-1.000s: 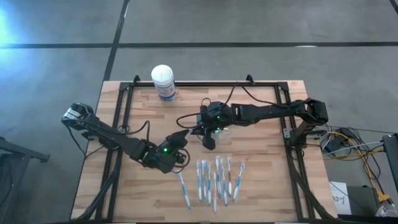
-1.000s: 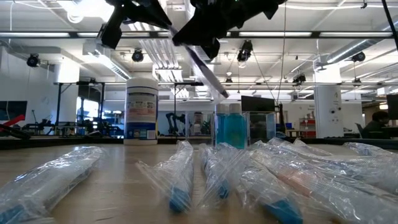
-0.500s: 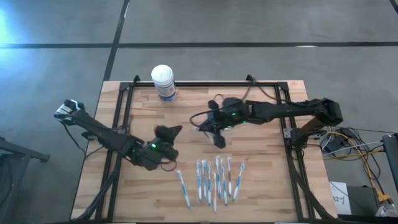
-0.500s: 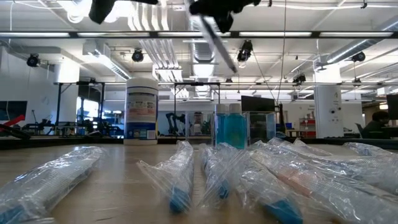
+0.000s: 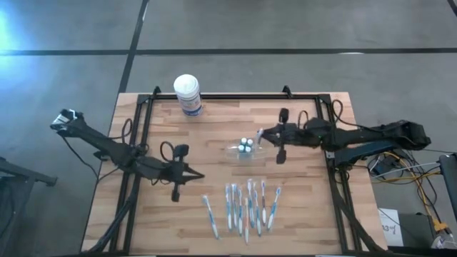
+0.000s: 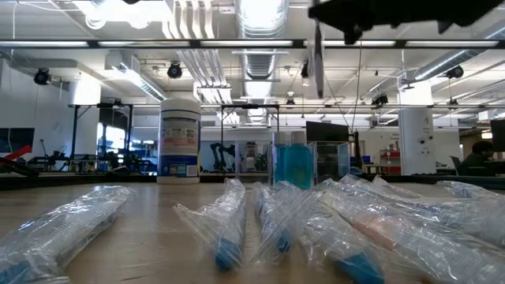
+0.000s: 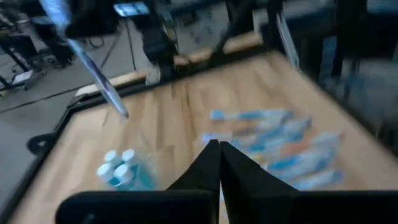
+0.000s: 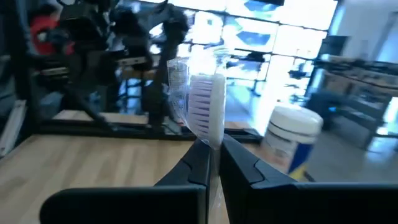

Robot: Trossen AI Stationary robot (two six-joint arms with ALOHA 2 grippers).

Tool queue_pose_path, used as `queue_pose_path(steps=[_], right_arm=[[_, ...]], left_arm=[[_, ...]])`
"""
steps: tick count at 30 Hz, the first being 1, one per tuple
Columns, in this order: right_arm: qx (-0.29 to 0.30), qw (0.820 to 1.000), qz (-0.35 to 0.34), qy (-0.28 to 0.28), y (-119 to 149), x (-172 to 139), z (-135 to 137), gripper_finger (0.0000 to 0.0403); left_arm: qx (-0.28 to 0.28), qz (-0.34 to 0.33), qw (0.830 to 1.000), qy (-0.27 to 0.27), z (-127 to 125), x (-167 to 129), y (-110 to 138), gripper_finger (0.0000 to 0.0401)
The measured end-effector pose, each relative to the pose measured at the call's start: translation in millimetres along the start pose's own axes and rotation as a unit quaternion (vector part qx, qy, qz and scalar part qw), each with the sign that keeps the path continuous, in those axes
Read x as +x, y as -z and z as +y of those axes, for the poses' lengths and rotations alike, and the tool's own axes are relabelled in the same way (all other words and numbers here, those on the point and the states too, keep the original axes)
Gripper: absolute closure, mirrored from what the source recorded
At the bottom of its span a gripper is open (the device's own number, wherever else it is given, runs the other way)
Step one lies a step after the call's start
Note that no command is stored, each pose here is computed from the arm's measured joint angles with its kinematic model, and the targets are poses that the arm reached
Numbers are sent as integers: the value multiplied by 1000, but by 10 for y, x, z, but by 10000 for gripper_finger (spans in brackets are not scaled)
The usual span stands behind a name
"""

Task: Pick & Place toothbrushing station
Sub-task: Put the purple toothbrush into the transparent organizer

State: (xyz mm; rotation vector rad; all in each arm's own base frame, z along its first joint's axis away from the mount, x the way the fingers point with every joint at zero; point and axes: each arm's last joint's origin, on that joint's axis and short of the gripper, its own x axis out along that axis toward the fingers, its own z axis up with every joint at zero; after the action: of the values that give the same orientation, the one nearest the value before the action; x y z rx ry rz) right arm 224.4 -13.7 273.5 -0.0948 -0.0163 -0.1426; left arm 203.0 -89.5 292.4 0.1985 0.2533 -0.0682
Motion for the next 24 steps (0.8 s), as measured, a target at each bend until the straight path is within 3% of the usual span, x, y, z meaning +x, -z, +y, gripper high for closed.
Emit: queue_pose_path(steps=[4,10,16,24], right_arm=[[15,998,1,66,318,-158,-22,390],[37,991,4,128,668,-287,-35,390],[39,987,21,155,827,-245,-31,390],[37,980,66,184,934,42,-10,390]], left_arm=[[-61,-34,998,-1,-46,53,325,393],[-88,-76,993,-2,-70,47,656,392],[-110,-97,989,-2,-67,31,706,392],[-140,-86,986,3,-71,38,712,392]])
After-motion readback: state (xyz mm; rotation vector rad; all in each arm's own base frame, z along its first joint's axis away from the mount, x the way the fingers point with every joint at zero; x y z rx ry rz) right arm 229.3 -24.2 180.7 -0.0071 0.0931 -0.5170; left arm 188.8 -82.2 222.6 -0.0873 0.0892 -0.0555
